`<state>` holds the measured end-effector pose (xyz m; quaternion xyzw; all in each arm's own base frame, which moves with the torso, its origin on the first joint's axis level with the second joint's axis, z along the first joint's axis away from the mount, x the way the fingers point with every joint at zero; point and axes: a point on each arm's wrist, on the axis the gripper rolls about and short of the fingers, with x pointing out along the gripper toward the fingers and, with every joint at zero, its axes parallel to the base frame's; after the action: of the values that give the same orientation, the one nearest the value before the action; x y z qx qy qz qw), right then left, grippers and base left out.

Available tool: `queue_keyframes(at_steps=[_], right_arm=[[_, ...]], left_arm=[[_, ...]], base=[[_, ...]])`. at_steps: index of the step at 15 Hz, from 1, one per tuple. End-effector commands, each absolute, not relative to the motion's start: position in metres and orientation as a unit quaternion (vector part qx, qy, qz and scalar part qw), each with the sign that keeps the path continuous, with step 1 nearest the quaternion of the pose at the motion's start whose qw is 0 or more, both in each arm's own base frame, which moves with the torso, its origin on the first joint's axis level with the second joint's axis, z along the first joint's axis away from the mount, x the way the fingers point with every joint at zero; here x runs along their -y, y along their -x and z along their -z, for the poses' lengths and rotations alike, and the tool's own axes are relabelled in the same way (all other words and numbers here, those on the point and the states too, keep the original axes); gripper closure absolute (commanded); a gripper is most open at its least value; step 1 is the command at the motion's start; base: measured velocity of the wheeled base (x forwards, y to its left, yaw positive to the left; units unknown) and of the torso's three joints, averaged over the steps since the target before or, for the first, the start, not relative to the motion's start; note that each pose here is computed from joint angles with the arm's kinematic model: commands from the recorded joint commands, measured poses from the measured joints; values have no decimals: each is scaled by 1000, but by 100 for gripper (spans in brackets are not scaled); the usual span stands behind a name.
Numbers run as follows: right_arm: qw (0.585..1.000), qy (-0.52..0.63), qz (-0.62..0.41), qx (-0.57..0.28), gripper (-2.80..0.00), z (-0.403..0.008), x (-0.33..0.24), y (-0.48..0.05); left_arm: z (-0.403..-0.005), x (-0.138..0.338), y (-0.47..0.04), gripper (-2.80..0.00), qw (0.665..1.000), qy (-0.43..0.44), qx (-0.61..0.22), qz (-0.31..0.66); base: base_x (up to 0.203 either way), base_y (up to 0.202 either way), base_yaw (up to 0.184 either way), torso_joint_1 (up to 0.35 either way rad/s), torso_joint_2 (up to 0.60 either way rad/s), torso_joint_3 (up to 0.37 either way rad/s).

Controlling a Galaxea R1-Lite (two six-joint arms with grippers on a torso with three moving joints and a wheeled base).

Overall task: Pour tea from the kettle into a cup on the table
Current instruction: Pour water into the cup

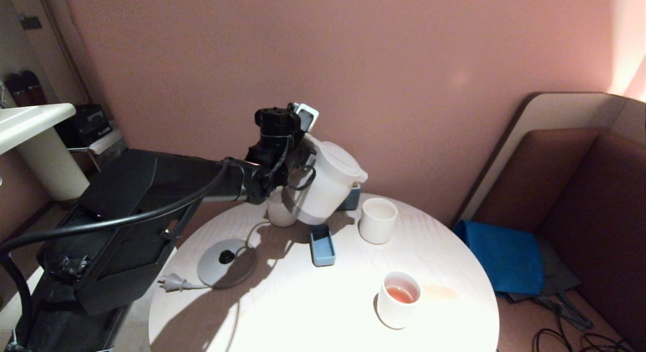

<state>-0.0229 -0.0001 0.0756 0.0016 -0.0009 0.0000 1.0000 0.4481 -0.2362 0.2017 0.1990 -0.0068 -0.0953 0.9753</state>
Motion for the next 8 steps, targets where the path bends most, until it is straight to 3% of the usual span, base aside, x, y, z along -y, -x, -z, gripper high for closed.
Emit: queue_keyframes(at_steps=[1, 4, 8], right_arm=[[1000, -2, -1, 0, 0, -76, 0, 23], [1000, -1, -1, 1, 0, -76, 0, 23], [1000, -2, 0, 0, 0, -75, 0, 23]], left_arm=[[-217, 233, -442, 0, 984, -149, 12, 94], [-229, 220, -436, 0, 993, -74, -4, 87], [-221, 193, -429, 0, 994, -50, -43, 92]], base=[[0, 0, 0, 0, 0, 0], [0, 0, 0, 0, 0, 0], [0, 0, 0, 0, 0, 0]])
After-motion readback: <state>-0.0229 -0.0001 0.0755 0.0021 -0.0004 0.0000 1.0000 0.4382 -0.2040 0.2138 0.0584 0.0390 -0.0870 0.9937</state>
